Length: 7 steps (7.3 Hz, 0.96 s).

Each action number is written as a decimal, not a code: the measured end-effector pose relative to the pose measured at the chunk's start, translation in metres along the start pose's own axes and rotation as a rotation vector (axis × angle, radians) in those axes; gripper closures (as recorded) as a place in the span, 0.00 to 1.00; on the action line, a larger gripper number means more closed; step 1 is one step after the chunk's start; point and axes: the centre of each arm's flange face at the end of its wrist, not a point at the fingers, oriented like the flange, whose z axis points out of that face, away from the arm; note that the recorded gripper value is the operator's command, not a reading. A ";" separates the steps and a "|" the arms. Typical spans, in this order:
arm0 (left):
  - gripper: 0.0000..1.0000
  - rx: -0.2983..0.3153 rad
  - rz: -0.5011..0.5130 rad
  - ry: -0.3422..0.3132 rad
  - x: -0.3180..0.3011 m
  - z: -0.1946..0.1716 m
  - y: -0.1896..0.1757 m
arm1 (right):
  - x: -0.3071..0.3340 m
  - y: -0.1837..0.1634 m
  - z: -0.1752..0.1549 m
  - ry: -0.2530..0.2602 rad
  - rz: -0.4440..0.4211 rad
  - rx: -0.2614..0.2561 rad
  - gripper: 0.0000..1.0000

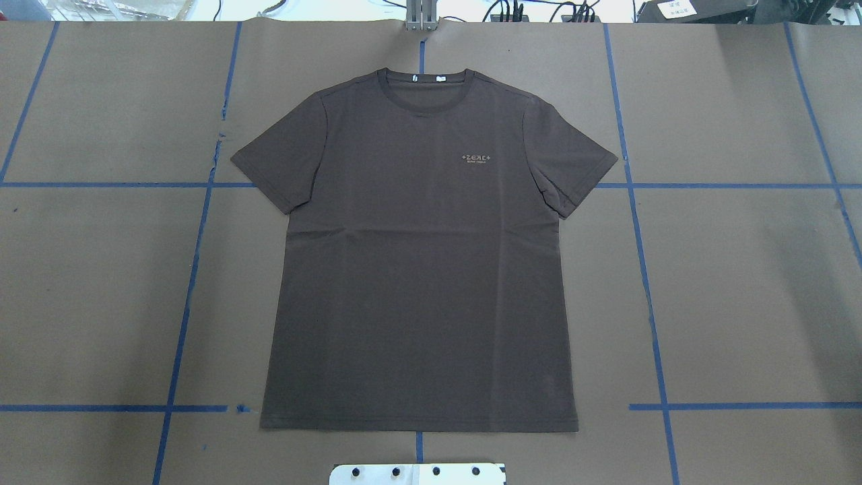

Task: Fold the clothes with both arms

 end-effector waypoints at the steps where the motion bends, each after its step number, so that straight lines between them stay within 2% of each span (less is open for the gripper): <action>1: 0.00 0.003 0.005 -0.002 0.001 -0.001 -0.001 | 0.000 0.000 0.000 -0.001 0.000 0.000 0.00; 5: 0.00 0.041 0.048 -0.009 0.018 -0.018 -0.007 | -0.019 -0.009 -0.011 -0.007 -0.037 0.023 0.00; 6: 0.00 0.080 0.090 -0.009 0.028 -0.028 -0.013 | -0.037 -0.030 -0.023 -0.009 -0.087 0.067 0.00; 7: 0.00 0.145 0.156 -0.019 0.039 -0.039 -0.022 | -0.056 -0.057 -0.037 -0.009 -0.148 0.125 0.00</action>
